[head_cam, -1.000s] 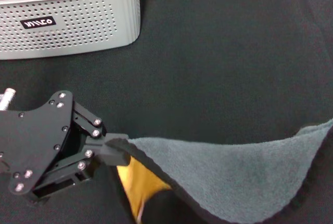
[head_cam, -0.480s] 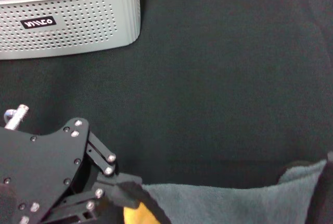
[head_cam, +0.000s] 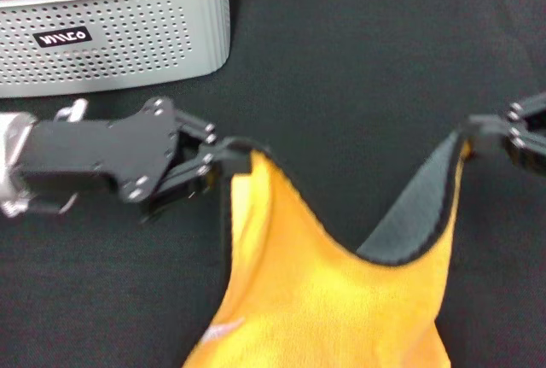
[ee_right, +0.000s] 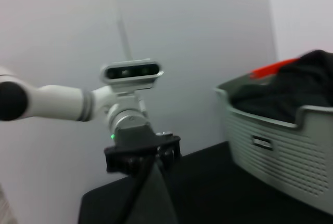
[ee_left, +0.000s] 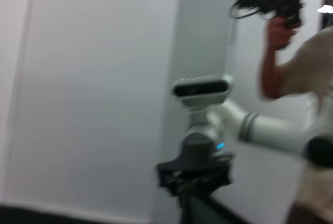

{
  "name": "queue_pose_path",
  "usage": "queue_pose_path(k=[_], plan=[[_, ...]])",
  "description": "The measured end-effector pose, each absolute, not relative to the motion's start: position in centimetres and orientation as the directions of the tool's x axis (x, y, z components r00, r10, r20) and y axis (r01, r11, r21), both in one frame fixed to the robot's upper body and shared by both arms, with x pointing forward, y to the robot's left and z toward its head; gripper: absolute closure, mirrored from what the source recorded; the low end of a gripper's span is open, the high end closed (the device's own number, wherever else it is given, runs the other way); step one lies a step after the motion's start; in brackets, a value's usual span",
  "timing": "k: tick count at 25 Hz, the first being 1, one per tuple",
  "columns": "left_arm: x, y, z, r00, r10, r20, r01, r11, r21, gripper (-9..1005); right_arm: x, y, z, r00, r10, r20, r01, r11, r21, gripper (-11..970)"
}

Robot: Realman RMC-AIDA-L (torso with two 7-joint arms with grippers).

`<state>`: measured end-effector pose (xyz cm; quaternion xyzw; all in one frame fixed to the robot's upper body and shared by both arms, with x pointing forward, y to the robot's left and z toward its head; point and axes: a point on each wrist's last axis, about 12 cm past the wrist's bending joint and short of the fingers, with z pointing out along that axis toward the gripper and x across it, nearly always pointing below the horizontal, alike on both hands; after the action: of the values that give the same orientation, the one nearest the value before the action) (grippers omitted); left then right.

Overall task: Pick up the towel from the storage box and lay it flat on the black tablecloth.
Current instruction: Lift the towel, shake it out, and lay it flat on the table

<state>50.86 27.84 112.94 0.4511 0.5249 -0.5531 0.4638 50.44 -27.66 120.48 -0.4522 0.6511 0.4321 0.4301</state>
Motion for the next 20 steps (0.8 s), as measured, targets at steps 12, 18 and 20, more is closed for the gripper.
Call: queue_pose_path(k=[12,18,20], plan=[[54.9,25.7,109.9,-0.034,0.124,-0.992,0.952,0.305,0.005,983,59.4,-23.6,114.4,-0.261,-0.207,-0.943,-0.918,0.356,0.176,951],[55.8,25.7,108.2,-0.038,0.198,-0.979,0.900,0.432,0.053,983,61.2,-22.1,112.8,-0.296,-0.273,-0.915,-0.887,0.434,0.158,951],[55.9,25.7,107.6,-0.035,0.222,-0.974,0.887,0.456,0.072,983,61.5,-21.9,112.4,-0.312,-0.277,-0.909,-0.876,0.455,0.163,951]])
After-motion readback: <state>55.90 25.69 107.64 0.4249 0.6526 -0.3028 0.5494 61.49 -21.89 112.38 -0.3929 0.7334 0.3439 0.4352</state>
